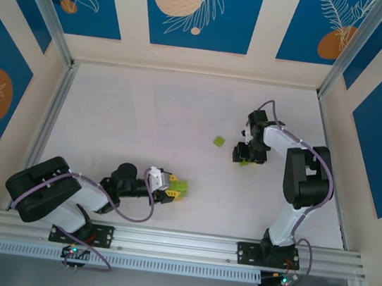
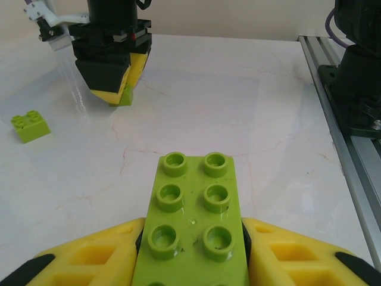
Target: Assemble a carrot with lego
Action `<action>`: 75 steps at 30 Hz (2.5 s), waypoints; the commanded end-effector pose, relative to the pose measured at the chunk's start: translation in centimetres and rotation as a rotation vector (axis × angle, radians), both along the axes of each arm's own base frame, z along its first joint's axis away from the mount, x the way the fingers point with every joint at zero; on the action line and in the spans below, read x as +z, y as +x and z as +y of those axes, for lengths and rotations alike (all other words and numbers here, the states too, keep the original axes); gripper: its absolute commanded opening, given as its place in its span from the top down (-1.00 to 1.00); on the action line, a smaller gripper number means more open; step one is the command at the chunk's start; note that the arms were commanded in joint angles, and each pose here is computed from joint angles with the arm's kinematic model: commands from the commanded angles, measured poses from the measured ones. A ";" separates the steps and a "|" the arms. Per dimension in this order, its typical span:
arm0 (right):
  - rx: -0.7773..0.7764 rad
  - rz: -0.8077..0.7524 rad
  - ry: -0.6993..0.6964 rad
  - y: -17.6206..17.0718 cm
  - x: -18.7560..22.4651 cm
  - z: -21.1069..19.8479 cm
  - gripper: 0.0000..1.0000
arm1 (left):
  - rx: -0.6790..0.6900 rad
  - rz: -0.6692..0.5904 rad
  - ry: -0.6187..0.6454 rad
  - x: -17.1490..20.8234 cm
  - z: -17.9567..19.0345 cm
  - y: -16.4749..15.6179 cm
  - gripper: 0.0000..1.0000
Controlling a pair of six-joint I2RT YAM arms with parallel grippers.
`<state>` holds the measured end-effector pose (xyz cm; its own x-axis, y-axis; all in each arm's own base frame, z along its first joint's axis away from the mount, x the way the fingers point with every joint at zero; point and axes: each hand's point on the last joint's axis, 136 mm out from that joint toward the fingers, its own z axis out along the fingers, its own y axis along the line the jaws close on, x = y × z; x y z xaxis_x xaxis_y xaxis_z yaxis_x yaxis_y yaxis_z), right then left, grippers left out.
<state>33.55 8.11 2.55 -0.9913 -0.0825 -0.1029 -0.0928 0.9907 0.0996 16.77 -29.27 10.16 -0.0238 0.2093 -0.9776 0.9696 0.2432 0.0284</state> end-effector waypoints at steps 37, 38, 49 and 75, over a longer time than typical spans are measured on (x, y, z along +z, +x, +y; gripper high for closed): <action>0.005 0.048 0.077 -0.5 -0.8 0.6 0.20 | -0.041 -0.023 -0.003 0.5 -0.7 0.0 0.30; 0.005 0.044 0.077 -0.4 -0.6 0.6 0.23 | -0.041 -0.025 -0.005 0.5 -0.7 0.0 0.31; 0.045 0.031 0.073 -2.4 3.4 2.8 0.33 | -0.042 -0.035 -0.024 0.9 -0.4 -0.2 0.35; 0.086 0.100 0.126 -17.0 12.6 18.6 0.48 | -0.047 -0.039 -0.022 0.8 -0.5 -0.2 0.39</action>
